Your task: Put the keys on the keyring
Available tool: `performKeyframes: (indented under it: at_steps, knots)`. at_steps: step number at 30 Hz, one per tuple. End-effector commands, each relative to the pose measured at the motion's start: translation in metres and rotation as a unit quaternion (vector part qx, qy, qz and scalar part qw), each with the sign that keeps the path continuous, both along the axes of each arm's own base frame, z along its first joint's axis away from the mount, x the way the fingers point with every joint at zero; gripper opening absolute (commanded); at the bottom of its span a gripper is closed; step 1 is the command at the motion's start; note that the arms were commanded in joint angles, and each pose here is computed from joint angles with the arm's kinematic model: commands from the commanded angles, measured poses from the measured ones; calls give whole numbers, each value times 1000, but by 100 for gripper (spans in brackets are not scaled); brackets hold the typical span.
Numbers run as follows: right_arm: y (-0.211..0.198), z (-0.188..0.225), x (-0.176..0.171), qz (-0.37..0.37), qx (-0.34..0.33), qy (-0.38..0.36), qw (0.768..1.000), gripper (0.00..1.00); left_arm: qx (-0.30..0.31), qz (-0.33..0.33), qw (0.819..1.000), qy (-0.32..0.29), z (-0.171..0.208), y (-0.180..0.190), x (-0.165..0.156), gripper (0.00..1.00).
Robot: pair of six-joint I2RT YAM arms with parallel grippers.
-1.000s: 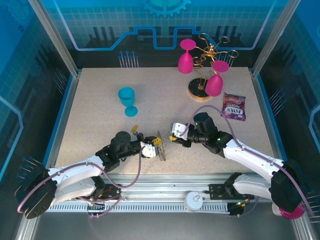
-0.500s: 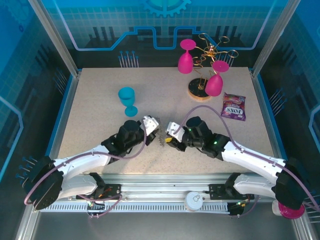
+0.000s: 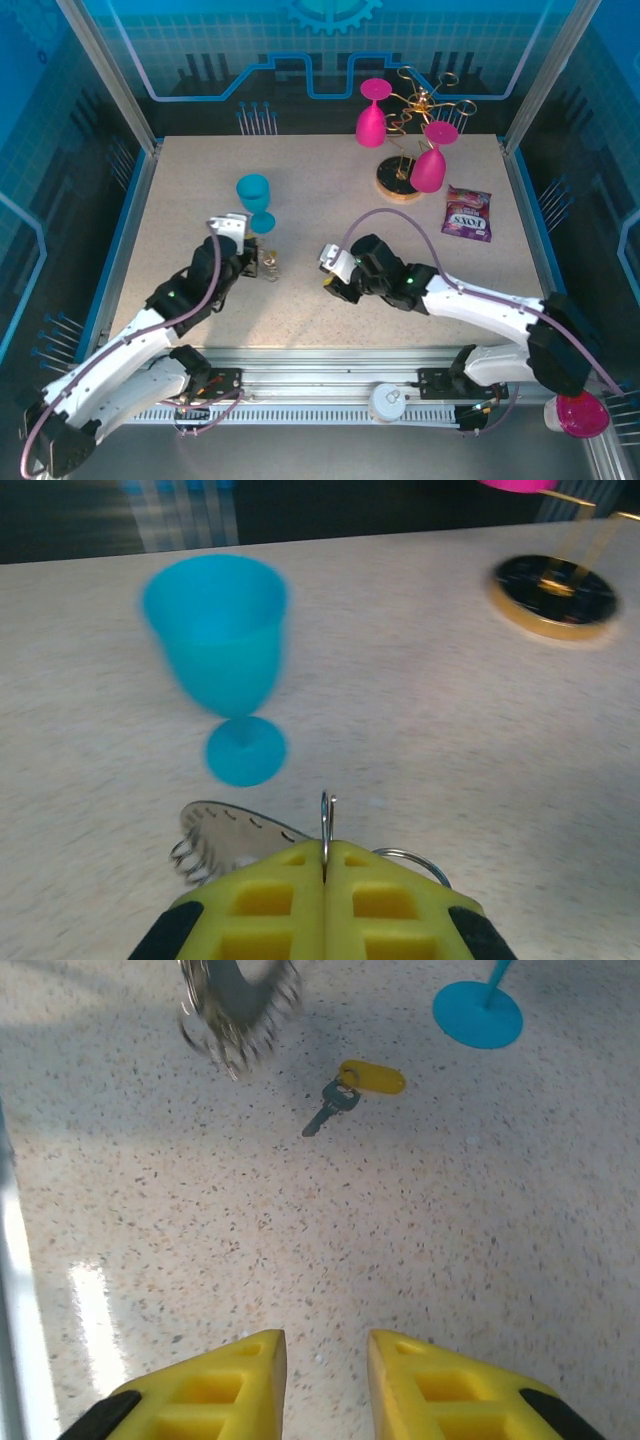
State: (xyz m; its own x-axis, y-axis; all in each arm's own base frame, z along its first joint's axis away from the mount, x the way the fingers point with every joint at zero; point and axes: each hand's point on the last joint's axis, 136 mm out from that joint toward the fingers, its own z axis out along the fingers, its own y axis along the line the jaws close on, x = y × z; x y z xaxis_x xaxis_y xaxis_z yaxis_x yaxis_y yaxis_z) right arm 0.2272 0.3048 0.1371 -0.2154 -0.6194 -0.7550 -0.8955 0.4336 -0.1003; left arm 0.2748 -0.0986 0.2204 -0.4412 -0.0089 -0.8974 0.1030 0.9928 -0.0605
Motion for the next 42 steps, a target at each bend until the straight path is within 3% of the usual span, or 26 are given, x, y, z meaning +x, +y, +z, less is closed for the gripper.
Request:
performKeyframes:
  at_steps: [1, 3, 9, 15, 22, 33, 37, 42]
  knots:
    - [28, 21, 16, 65, 4, -51, 997, 28, 26, 89, 996, 9, 1, 46, -10, 0]
    - [43, 25, 29, 76, 5, -41, 996, 28, 30, 125, 992, 3, -1, 64, -12, 0]
    - [99, 7, 46, 62, 6, 85, 994, 21, -5, 199, 980, 4, -18, 92, -13, 0]
    - [132, -35, 74, -37, -16, 153, 987, 27, -32, 234, 972, -6, -24, 105, -12, 0]
    - [149, -78, 97, -100, -31, 150, 983, 35, -39, 227, 973, -6, -28, 102, -11, 0]
    - [164, -122, 101, -109, -80, 133, 982, 39, -39, 218, 975, -10, -28, 100, -11, 0]
    - [159, -141, 102, -116, -112, 127, 979, 34, -38, 214, 976, -12, -26, 100, -11, 0]
    - [144, -140, 100, -123, -133, 118, 976, 16, -36, 206, 978, -13, -25, 98, -11, 0]
